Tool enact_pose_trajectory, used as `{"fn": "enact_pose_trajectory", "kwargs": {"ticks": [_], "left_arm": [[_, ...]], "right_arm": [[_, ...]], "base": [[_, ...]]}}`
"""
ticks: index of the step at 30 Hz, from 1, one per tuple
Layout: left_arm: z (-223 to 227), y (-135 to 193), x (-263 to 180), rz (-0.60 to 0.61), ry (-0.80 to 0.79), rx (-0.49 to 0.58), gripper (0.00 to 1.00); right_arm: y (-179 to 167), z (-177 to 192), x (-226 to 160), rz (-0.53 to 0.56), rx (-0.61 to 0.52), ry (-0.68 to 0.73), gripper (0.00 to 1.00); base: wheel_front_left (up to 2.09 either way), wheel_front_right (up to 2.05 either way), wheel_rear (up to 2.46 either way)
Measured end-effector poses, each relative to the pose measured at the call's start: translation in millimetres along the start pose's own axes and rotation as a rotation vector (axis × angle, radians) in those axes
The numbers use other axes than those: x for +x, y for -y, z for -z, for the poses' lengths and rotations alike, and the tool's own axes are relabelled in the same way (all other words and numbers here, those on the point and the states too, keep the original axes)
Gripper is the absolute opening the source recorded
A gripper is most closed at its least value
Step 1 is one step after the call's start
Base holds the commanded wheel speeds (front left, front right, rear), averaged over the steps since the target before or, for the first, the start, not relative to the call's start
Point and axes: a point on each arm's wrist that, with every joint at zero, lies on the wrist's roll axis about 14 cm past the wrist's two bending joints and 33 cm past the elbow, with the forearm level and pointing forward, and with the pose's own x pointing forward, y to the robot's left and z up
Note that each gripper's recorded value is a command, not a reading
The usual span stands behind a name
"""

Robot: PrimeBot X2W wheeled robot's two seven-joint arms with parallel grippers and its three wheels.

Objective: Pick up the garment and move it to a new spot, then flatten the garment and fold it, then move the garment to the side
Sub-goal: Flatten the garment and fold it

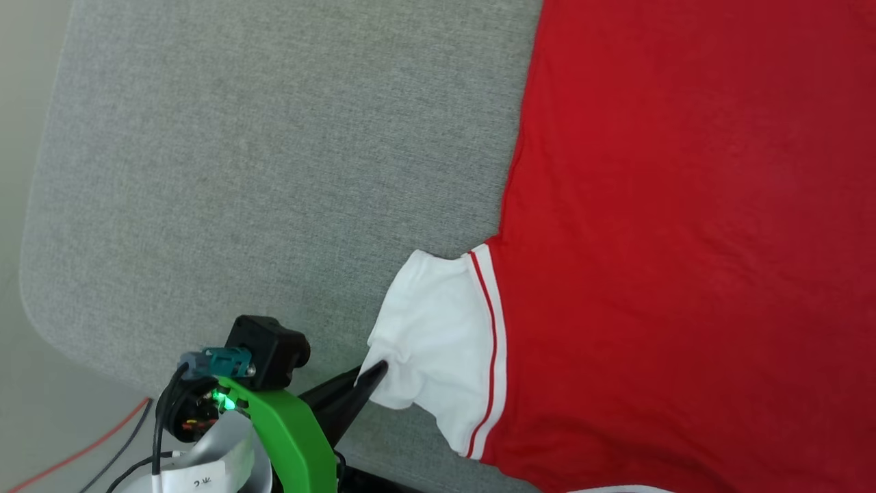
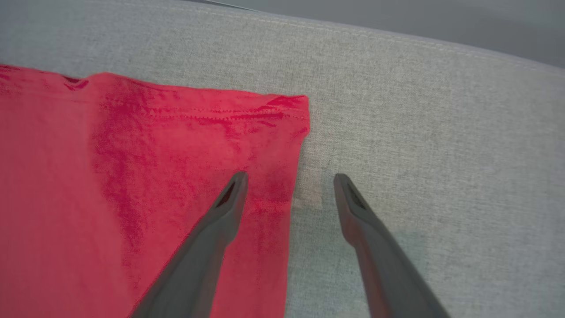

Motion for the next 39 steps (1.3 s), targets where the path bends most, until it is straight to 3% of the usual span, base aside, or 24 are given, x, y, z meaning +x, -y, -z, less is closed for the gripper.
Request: {"fn": "enact_pose_trajectory", "kwargs": {"ticks": [10,11,12,13,26,39], "left_arm": [[4,-16,4,-0.058,0.001,-0.028,0.0],[6,-17,5,-0.061,-0.003,-0.03,0.0],[6,-18,5,-0.066,-0.005,-0.031,0.0],[7,-20,5,-0.073,-0.007,-0.032,0.0],[1,-23,2,-0.084,0.043,-0.021,0.0],[-15,-17,-17,-0.086,0.133,0.019,0.0]], "right_arm": [[-19,15,54,-0.005,-0.03,-0.099,1.0],[-21,17,56,-0.009,-0.03,-0.107,0.8],[-23,18,58,-0.012,-0.032,-0.113,0.3],[-24,18,59,-0.014,-0.035,-0.118,0.0],[-22,33,40,-0.007,-0.029,-0.131,0.0],[-7,89,-24,0.0,0.023,-0.147,0.0]], "base": [[0.0,0.0,0.0],[0.0,0.0,0.0],[0.0,0.0,0.0],[0.0,0.0,0.0],[0.0,0.0,0.0],[0.0,0.0,0.0]]}}
